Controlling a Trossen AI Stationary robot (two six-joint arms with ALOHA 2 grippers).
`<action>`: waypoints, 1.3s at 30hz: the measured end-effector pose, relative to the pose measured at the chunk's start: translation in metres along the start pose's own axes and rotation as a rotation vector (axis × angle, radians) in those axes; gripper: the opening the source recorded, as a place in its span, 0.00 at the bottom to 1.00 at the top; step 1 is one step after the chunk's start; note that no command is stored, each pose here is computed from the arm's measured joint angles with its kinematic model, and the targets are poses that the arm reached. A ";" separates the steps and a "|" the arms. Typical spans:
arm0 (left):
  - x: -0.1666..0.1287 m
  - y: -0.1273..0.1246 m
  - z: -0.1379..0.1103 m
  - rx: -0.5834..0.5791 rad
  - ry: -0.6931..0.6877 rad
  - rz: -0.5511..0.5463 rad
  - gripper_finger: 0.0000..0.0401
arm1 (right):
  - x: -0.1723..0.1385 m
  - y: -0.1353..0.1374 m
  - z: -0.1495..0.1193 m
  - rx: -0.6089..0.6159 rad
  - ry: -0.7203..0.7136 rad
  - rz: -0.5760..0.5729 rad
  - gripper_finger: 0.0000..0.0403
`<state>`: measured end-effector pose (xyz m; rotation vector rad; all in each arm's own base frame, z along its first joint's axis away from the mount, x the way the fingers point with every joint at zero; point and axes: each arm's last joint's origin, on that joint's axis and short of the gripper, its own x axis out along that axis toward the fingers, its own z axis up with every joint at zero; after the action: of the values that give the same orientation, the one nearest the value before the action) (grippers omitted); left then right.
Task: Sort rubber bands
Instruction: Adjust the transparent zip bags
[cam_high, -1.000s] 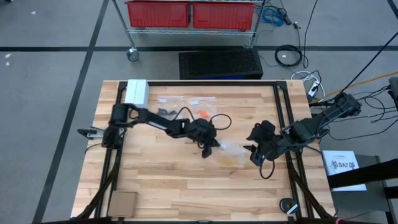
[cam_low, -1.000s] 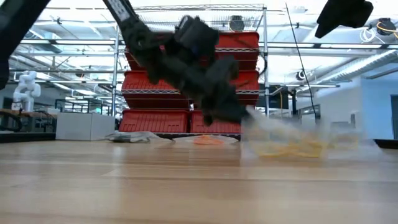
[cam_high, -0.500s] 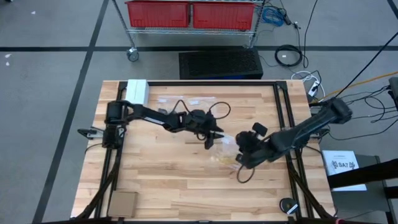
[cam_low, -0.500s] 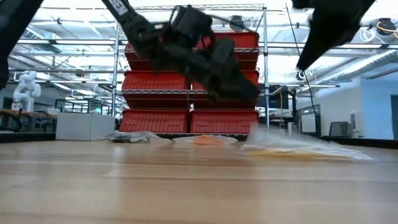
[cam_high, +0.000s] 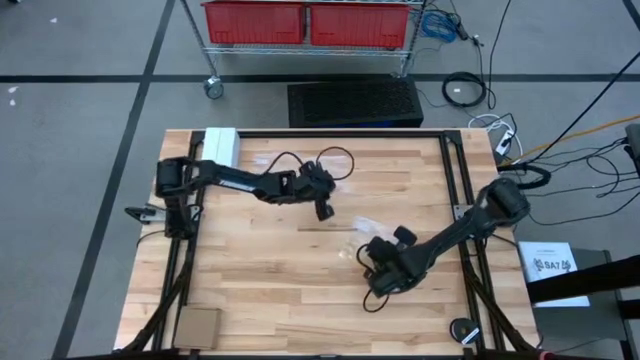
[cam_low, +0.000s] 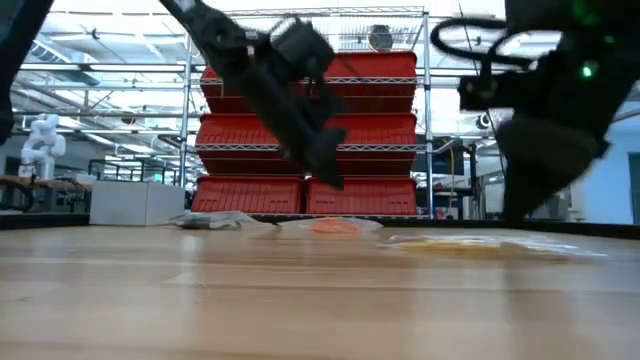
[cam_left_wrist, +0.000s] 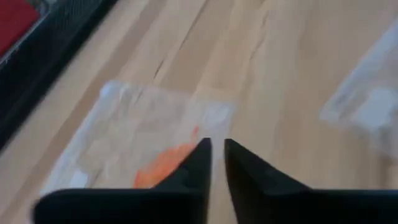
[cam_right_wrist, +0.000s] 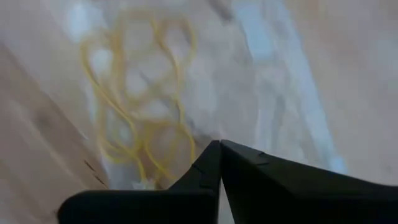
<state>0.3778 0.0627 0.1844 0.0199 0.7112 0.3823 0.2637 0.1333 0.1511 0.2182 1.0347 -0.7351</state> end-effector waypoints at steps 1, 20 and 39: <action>0.005 0.003 -0.004 -0.006 0.010 0.008 0.12 | 0.003 0.001 -0.003 0.003 0.032 -0.005 0.00; 0.031 -0.025 -0.043 0.003 0.171 -0.151 0.01 | 0.004 -0.043 -0.016 -0.278 0.317 -0.443 0.00; 0.003 -0.032 -0.026 -0.230 0.124 -0.042 0.01 | 0.009 -0.013 0.001 0.250 0.151 -0.096 0.00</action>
<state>0.3743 0.0315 0.1578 -0.2375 0.7854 0.4261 0.2588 0.1197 0.1462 0.4473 1.1014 -0.9471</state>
